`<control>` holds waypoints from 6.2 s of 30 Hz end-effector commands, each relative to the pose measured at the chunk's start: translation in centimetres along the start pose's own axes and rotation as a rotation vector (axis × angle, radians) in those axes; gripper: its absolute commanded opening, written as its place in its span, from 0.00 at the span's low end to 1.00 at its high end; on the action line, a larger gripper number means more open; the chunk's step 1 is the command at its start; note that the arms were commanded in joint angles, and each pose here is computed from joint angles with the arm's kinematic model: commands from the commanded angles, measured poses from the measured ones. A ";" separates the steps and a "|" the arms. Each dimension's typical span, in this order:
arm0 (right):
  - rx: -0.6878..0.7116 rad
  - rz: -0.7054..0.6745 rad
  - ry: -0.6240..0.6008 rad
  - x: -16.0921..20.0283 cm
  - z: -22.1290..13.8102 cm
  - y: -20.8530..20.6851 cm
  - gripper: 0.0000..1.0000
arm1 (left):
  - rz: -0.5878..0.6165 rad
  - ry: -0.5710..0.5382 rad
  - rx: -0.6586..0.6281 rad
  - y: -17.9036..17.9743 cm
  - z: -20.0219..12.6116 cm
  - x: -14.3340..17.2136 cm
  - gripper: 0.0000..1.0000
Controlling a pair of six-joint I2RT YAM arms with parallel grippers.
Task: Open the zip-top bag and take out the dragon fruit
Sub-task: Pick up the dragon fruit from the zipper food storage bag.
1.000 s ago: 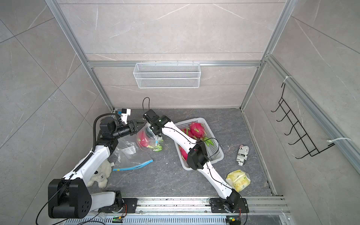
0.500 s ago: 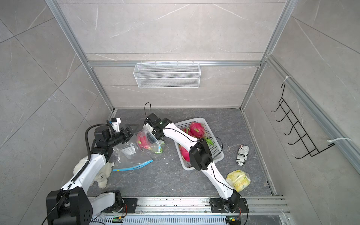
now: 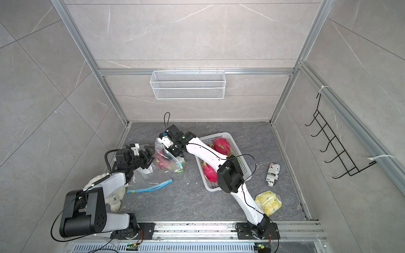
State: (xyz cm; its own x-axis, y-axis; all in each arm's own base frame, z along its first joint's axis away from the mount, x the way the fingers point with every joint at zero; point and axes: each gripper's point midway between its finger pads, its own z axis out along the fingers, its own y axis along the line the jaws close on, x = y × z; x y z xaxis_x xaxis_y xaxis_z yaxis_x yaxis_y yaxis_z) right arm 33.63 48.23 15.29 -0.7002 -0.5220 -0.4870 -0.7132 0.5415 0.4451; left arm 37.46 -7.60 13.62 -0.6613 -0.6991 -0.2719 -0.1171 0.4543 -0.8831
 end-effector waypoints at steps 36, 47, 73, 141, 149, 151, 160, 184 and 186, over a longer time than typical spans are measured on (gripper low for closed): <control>0.068 0.058 0.076 4.6 6.1 -3.7 0.61 | -0.092 0.009 0.067 0.9 5.1 0.5 1.00; 0.345 0.084 0.052 5.0 5.7 -8.3 0.30 | -0.104 0.019 0.081 0.6 5.1 0.7 1.00; 0.254 0.187 0.030 5.0 10.3 -7.5 0.57 | -0.154 0.057 0.088 1.4 6.1 2.2 1.00; -0.385 0.284 -0.414 -3.5 -23.5 -1.5 0.00 | 0.565 0.247 0.587 -21.8 1.2 5.5 0.00; -0.295 0.330 -0.423 -1.6 -24.1 -4.5 0.00 | 0.579 0.157 0.472 -20.0 0.7 2.5 0.00; -0.290 0.342 -0.429 -1.3 -24.3 -4.9 0.00 | 0.577 0.149 0.456 -19.6 0.6 2.3 0.00; -0.367 0.367 -0.358 0.3 -23.3 -4.1 0.00 | 0.538 0.028 0.330 -17.1 0.1 -1.5 0.00; -0.202 0.376 -0.497 1.6 -28.8 -4.7 0.02 | 0.556 -0.018 0.198 -14.7 -0.1 -3.3 0.00; -0.196 0.377 -0.522 1.1 -29.5 -4.9 0.02 | 0.561 -0.017 0.190 -14.6 -0.1 -3.2 0.00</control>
State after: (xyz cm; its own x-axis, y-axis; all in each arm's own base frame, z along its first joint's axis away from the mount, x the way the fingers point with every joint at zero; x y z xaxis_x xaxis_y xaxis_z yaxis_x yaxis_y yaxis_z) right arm 33.87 28.08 31.45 -0.8961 -0.0027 -0.4438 -0.4035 0.4215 0.8121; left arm 40.01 -14.72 26.64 -0.6338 -0.3522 -0.6887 0.4398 0.5683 -0.6954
